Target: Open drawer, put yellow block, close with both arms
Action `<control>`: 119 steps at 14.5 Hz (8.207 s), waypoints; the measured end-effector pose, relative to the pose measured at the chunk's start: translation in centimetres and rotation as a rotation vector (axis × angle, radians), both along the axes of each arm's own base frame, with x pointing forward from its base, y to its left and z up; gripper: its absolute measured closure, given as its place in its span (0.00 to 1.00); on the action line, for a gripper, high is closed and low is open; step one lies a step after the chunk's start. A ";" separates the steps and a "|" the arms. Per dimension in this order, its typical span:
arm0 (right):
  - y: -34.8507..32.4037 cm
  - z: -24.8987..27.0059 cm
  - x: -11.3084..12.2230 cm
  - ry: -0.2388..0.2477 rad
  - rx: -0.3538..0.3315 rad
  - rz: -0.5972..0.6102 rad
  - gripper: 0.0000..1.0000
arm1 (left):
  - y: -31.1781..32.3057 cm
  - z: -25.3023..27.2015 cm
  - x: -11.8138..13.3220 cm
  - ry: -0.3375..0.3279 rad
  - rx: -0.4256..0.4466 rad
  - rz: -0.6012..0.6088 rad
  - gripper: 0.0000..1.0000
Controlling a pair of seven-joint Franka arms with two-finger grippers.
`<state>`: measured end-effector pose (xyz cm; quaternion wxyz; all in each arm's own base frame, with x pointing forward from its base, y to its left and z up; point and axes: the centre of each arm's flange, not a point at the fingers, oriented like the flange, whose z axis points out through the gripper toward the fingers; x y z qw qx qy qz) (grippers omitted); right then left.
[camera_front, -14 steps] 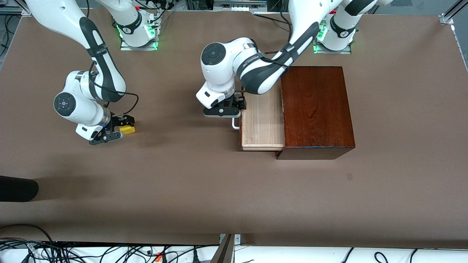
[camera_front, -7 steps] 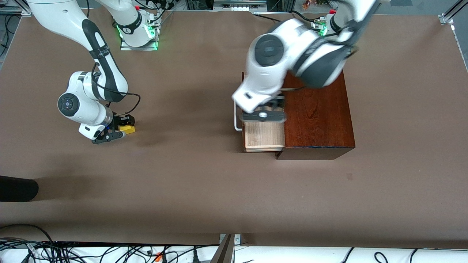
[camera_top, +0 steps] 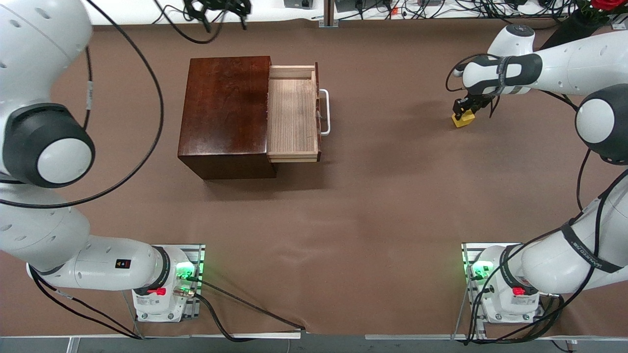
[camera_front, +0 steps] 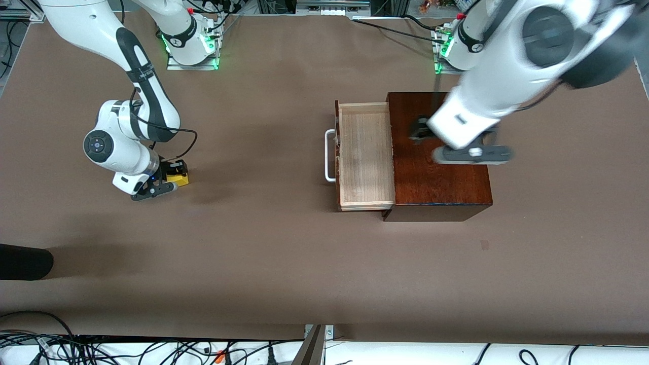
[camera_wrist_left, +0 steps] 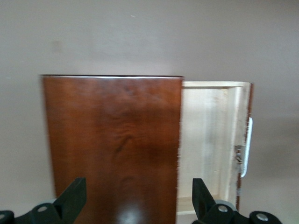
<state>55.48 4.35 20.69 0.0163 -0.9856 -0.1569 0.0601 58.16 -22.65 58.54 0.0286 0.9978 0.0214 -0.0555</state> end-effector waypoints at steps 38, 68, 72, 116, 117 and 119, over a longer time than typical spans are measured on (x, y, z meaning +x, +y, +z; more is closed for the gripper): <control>57.6 19.5 -11.9 -0.196 -0.016 1.263 0.45 | 16.6 1.8 -1.5 -0.031 0.041 -0.140 0.00; 57.9 11.4 -10.8 -0.132 -0.068 1.286 0.42 | 16.5 1.5 -1.2 -0.040 0.040 -0.140 0.00; 57.8 12.2 -10.3 -0.146 -0.058 1.275 0.02 | 16.5 1.5 -1.2 -0.040 0.040 -0.140 0.00; 3.8 42.4 -1.7 -0.087 0.002 -0.058 0.00 | -31.5 -23.2 -11.3 -0.116 -0.036 -1.502 0.00; 3.6 42.4 -1.6 -0.087 0.002 -0.062 0.00 | -31.7 -23.7 -11.4 -0.112 -0.017 -1.560 0.00; 3.3 42.4 -1.6 -0.087 0.002 -0.067 0.00 | -31.7 -24.0 -11.3 -0.107 -0.003 -1.622 0.00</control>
